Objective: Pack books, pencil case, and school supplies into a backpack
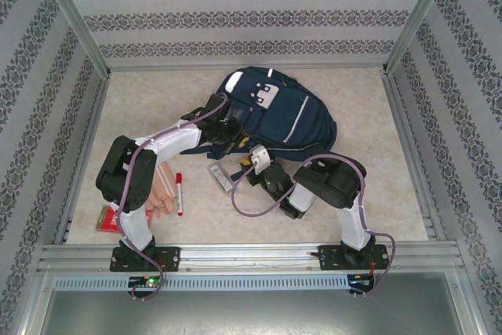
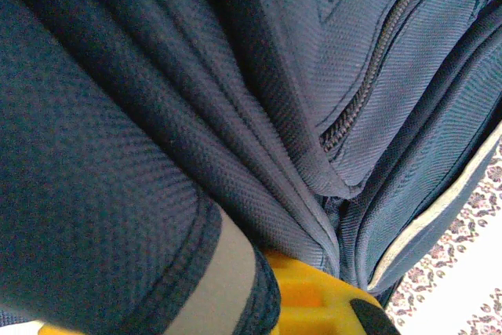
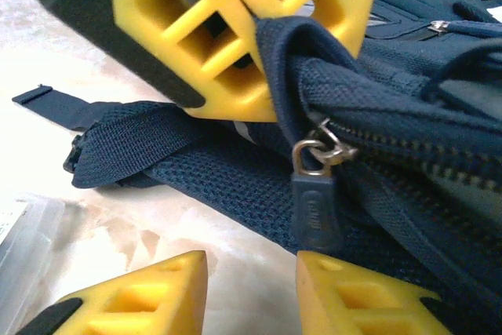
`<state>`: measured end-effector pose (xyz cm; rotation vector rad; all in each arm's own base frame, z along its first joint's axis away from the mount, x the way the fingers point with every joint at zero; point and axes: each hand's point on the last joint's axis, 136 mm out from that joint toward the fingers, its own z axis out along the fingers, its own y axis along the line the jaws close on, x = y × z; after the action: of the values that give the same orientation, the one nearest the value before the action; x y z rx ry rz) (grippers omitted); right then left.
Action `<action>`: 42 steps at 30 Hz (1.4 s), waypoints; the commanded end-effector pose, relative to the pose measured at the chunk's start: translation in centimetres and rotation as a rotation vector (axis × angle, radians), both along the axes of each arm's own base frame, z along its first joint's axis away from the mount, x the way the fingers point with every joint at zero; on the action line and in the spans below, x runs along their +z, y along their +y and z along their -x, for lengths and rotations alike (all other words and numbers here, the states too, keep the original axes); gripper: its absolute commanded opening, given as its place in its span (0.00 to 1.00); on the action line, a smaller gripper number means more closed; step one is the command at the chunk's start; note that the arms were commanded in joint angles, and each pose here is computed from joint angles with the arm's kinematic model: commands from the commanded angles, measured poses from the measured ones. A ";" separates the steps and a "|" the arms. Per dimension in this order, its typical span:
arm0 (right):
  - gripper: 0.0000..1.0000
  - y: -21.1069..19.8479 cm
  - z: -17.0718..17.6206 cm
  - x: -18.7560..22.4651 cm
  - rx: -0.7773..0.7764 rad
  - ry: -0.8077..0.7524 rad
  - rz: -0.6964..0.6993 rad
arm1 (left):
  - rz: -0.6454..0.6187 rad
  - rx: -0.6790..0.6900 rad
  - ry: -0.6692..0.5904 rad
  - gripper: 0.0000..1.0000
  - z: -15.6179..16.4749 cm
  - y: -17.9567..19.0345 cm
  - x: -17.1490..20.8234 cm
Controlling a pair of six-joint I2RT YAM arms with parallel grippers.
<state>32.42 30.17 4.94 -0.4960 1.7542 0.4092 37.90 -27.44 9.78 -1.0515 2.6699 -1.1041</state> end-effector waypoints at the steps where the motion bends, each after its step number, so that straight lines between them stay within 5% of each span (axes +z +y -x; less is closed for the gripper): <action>1: 0.43 0.0 -1.0 0.9 -0.048 -0.019 -0.037 | 0.123 -0.007 -0.002 0.00 0.4 -1.9 3.4; 11: 0.62 -1.7 -1.9 1.3 -0.151 -0.038 -0.035 | 0.123 -0.010 0.001 0.00 0.6 -1.9 3.4; 17: 0.62 -2.2 -2.3 1.5 -0.163 -0.057 -0.007 | 0.124 -0.014 0.002 0.00 0.5 -1.9 3.3; 23: 0.59 -0.4 -2.8 3.5 -0.073 -0.108 -0.017 | 0.122 -0.014 0.008 0.00 0.6 -1.9 3.0; 34: 0.38 0.7 -3.2 5.0 -0.024 -0.135 -0.048 | 0.121 -0.016 0.013 0.00 0.7 -1.9 2.7; 42: 0.35 1.3 -2.7 6.7 0.022 -0.162 -0.071 | 0.120 -0.018 0.020 0.00 0.7 -1.9 2.4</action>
<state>34.68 30.06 6.60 -0.5043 1.7192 0.3488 38.26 -27.70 10.17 -1.0504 2.6503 -1.1355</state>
